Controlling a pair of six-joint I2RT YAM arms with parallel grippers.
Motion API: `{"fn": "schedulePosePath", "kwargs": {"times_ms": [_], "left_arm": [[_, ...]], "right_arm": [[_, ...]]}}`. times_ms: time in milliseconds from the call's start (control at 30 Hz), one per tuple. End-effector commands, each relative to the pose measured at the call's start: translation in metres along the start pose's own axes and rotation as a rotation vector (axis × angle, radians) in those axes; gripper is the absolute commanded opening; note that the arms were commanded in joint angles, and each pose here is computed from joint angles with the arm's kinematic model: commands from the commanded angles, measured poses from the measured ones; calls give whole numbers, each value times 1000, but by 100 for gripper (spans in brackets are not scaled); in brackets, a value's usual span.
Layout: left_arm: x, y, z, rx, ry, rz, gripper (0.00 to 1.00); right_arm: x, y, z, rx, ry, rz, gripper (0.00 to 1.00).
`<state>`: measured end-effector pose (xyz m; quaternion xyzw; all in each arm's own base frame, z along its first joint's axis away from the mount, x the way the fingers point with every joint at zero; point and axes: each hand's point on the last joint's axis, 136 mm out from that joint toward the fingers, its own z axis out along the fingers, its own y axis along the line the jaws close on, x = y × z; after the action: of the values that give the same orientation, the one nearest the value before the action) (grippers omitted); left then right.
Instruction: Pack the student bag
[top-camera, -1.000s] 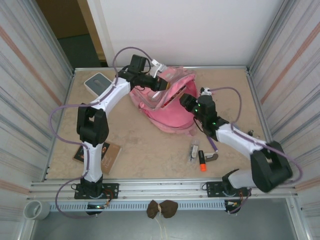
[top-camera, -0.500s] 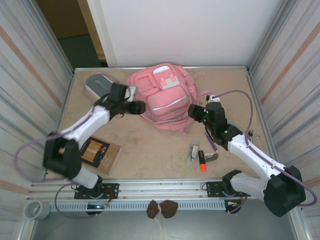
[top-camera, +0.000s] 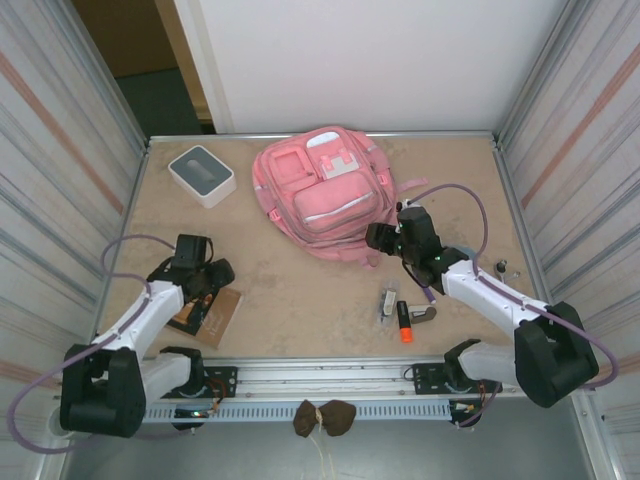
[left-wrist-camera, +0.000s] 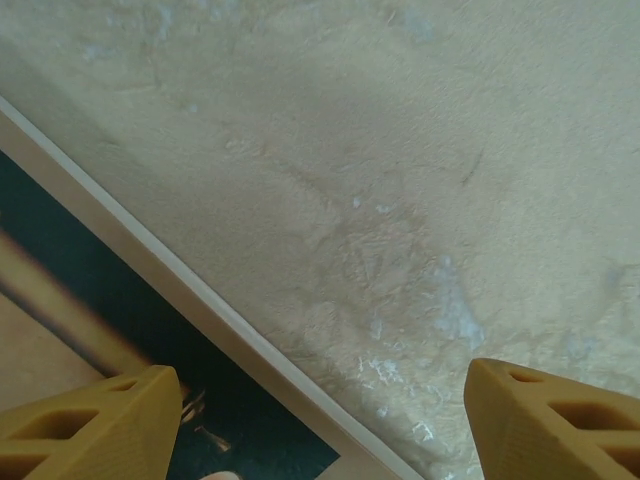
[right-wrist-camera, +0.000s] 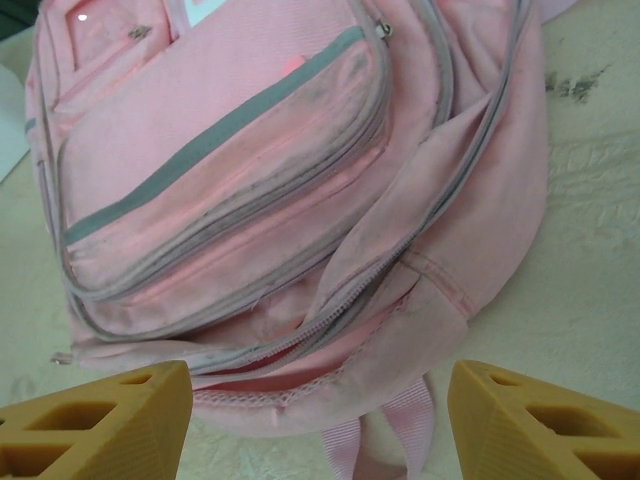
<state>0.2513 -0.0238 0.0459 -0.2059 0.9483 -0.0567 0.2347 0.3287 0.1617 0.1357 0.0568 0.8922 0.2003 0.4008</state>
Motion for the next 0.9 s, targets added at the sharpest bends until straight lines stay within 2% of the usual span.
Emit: {"fn": "schedulePosePath", "kwargs": {"times_ms": [0,133,300,433,533,600,700,867], "left_arm": [[6,-5,12,28,35,-40,75],[21,-31,21,120,101,15,74],[49,-102,14,252,173,211,72],[76,-175,-7,384,198,384,70],[75,-209,-30,432,150,476,71],[62,-210,-39,421,102,486,72],[36,-185,-43,357,37,471,73],[-2,-116,-31,298,5,267,74]], "right_arm": [[-14,12,-4,-37,-33,-16,67],[-12,3,-6,-15,-23,-10,67],[-18,-9,-15,9,-23,-20,69],[-19,-16,-21,7,0,-11,70],[-13,-9,-24,-34,33,-5,71],[-6,2,-25,-83,68,2,70],[13,24,-27,-144,125,8,70],[61,89,-18,-291,262,23,70]]}}
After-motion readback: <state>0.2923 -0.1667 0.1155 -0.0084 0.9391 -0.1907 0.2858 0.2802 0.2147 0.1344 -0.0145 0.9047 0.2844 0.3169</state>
